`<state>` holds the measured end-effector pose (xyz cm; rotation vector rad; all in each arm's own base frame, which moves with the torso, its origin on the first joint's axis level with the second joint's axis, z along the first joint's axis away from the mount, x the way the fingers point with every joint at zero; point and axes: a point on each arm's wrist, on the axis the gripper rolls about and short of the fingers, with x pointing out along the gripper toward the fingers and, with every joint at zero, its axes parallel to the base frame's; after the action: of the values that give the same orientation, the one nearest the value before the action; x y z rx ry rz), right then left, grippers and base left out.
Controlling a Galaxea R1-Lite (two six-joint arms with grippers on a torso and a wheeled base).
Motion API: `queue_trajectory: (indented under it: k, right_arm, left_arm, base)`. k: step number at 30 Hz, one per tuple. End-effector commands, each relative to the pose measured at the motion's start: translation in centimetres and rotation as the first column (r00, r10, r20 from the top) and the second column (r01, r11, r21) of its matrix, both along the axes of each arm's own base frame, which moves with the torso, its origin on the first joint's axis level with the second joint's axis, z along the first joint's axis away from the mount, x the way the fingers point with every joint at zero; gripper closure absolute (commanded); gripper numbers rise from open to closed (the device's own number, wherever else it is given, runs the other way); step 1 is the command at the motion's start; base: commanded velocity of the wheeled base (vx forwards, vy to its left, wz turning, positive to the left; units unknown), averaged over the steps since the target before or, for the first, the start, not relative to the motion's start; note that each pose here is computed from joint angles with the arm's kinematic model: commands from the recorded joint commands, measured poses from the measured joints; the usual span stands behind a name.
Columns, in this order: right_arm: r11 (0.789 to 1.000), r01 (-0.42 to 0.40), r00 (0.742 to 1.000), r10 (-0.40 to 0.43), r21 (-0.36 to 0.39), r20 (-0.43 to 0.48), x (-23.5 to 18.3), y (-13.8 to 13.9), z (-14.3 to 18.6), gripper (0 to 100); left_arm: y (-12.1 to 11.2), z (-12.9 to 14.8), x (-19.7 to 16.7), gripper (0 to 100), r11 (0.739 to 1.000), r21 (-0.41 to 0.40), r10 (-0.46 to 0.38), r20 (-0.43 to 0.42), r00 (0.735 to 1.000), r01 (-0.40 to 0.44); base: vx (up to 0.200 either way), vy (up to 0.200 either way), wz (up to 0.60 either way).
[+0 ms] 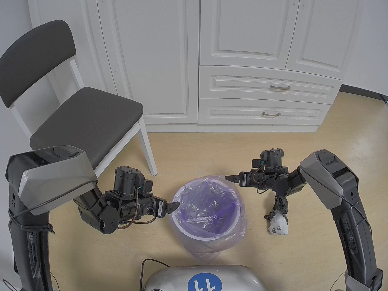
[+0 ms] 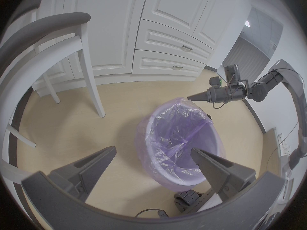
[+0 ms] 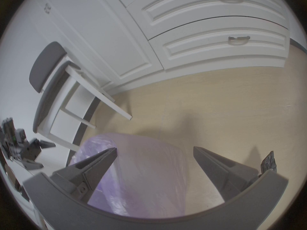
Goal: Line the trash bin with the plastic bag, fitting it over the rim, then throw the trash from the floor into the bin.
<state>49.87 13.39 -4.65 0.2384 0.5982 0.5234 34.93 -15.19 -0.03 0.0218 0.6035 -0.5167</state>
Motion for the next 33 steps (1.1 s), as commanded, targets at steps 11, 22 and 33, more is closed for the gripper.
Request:
queue_trajectory:
  k: [11, 22, 33]
  right_arm:
    - [0.979, 0.204, 0.977, -0.203, 0.003, -0.071, -6.9, -6.9, 5.5, 0]
    - [0.935, 0.354, 0.928, -0.354, -0.023, -0.117, -5.4, -10.9, 1.9, 0]
    - [0.896, 0.428, 0.889, -0.441, -0.116, -0.126, -2.9, -13.6, -2.1, 0]
  left_arm:
    - [2.1, -1.5, 2.5, 0, 0.999, -0.045, 0.016, -0.095, 0.995, -0.02]
    - [2.5, -3.6, 3.3, 0, 1.0, -0.021, 0.012, -0.201, 0.98, -0.017]
    - [2.8, -4.2, 3.6, 0, 1.0, 0.006, 0.009, -0.2, 0.98, -0.008]
  base:
    - [0.0, 0.0, 0.0]
    - [0.0, 0.0, 0.0]
    - [0.0, 0.0, 0.0]
